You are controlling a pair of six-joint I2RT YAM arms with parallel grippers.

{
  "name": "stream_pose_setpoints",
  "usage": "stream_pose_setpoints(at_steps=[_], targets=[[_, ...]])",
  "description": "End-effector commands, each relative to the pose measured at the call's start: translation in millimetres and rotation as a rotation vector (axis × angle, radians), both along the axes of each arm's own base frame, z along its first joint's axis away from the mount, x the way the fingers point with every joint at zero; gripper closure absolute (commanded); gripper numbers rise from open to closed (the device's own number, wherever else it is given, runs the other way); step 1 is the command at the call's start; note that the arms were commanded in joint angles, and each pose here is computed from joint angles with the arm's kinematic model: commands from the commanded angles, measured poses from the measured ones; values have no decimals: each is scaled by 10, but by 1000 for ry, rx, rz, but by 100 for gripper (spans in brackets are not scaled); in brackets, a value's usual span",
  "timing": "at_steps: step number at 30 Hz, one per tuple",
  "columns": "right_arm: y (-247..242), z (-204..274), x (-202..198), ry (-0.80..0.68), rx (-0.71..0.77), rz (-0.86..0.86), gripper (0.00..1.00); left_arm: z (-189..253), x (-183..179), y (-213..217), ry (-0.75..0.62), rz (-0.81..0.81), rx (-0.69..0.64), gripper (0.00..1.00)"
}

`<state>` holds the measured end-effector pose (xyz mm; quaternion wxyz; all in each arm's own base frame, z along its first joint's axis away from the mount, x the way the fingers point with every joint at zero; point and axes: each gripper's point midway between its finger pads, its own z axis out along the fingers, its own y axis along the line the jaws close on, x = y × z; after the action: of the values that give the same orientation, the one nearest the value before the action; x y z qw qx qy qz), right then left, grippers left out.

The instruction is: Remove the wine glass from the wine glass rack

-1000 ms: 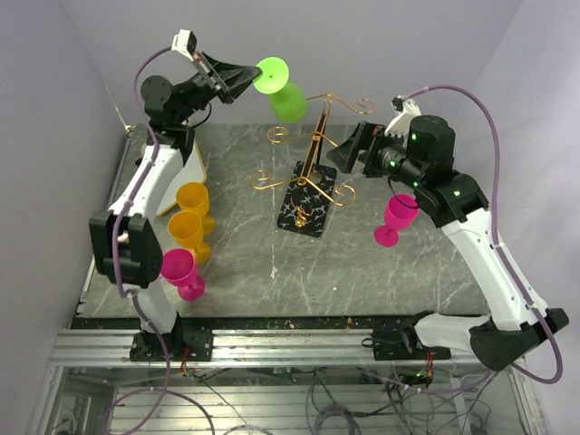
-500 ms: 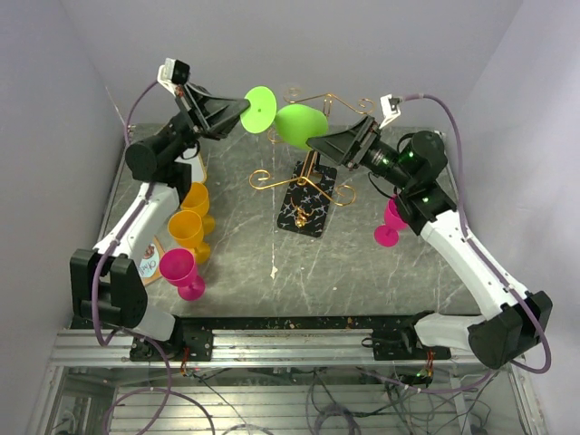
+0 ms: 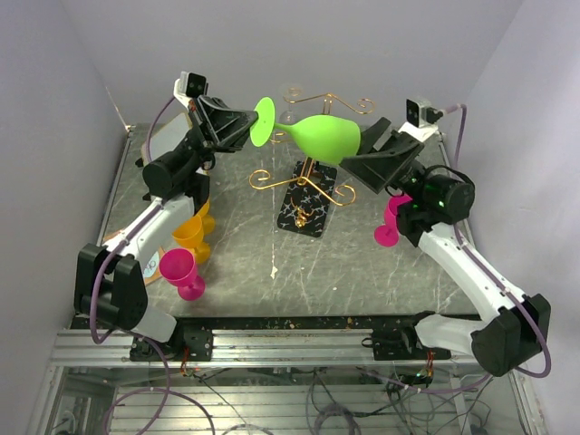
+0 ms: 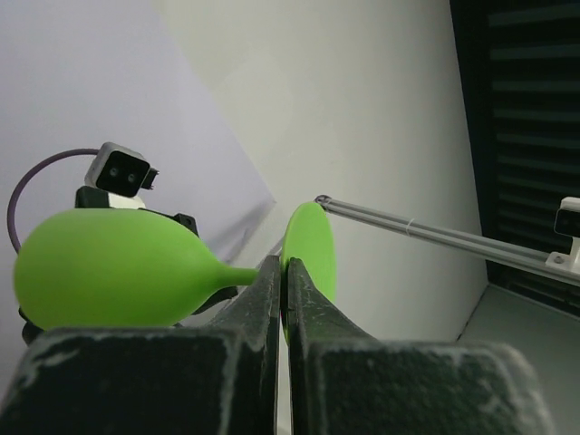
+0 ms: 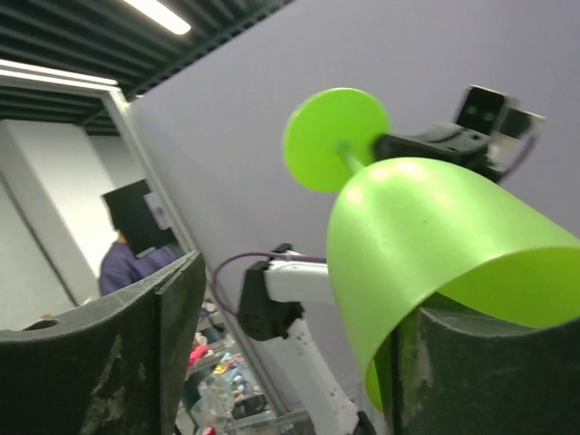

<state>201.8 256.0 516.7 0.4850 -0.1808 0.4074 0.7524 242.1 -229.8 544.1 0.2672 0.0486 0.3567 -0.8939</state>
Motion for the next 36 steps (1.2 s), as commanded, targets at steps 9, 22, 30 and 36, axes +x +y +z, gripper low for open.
stream_pose_setpoints(at_steps=[9,22,30,36], targets=[[-321,454,-626,-167,118,-5,80,49,-340,-36,-96,-85,-63,86],[-940,475,-119,116,66,-633,100,-259,-174,-281,-78,104,177,26],[-2138,-346,345,768,15,-1295,100,-366,-32,-403,-148,290,429,20],[-2585,-909,230,1049,-232,-1600,100,-481,132,-312,-171,500,660,18]])
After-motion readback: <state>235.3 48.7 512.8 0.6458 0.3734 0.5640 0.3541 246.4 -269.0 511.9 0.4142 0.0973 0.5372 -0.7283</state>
